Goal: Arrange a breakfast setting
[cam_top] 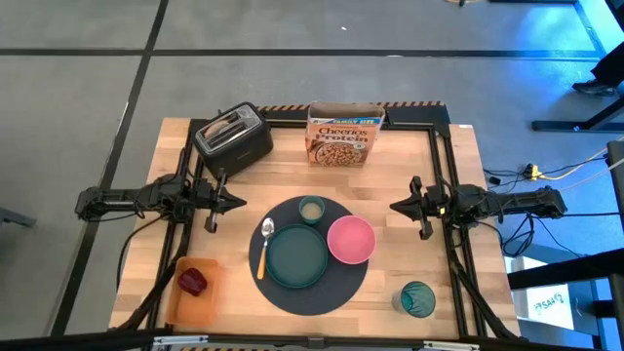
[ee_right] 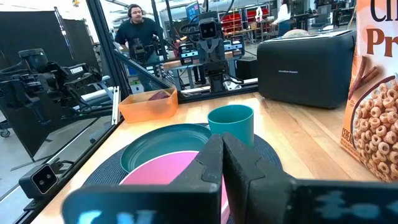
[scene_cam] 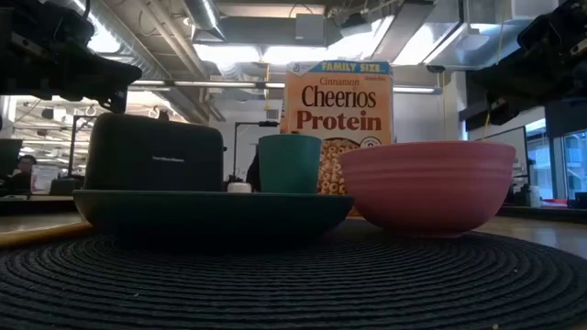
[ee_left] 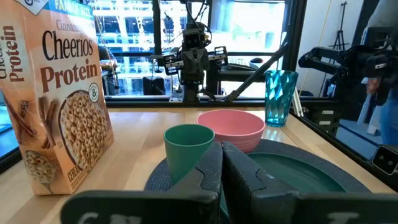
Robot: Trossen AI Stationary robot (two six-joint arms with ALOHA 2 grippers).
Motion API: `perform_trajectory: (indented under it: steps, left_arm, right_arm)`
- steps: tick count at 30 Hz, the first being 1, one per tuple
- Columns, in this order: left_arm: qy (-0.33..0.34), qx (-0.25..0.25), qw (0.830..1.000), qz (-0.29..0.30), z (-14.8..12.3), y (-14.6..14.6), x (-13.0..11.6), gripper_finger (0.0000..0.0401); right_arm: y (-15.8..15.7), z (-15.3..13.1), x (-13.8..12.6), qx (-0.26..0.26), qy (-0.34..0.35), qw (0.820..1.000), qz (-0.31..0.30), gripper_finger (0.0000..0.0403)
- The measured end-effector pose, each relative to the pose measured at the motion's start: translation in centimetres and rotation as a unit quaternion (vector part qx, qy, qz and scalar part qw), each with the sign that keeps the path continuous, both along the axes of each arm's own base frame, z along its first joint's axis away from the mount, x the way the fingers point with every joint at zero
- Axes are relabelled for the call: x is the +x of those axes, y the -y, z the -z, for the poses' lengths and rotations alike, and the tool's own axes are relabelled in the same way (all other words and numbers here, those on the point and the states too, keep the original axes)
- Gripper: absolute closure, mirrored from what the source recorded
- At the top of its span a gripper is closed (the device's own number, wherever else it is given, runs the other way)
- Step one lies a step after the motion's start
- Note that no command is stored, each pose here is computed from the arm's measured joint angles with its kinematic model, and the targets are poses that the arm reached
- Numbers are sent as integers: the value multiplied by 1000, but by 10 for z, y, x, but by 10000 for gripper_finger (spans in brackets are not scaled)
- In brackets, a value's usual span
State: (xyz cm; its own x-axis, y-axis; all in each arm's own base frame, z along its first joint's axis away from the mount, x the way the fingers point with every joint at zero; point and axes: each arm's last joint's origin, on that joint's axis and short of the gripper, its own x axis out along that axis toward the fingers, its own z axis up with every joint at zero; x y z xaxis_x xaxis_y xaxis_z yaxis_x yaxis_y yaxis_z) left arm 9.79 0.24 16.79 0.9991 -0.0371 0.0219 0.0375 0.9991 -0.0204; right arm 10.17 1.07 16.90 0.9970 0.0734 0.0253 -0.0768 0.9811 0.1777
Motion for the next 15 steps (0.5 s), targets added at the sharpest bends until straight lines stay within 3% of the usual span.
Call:
perform_trajectory:
  steps: [9, 15]
  left_arm:
    - [0, 0, 1000, 0, 0, 0, 0, 401]
    - [0, 0, 1000, 1, 0, 0, 0, 401]
  right_arm:
    - [0, -1, 0, 22, 3, 1000, 7, 402]
    - [2, -9, -1, 173, 40, 984, 27, 402]
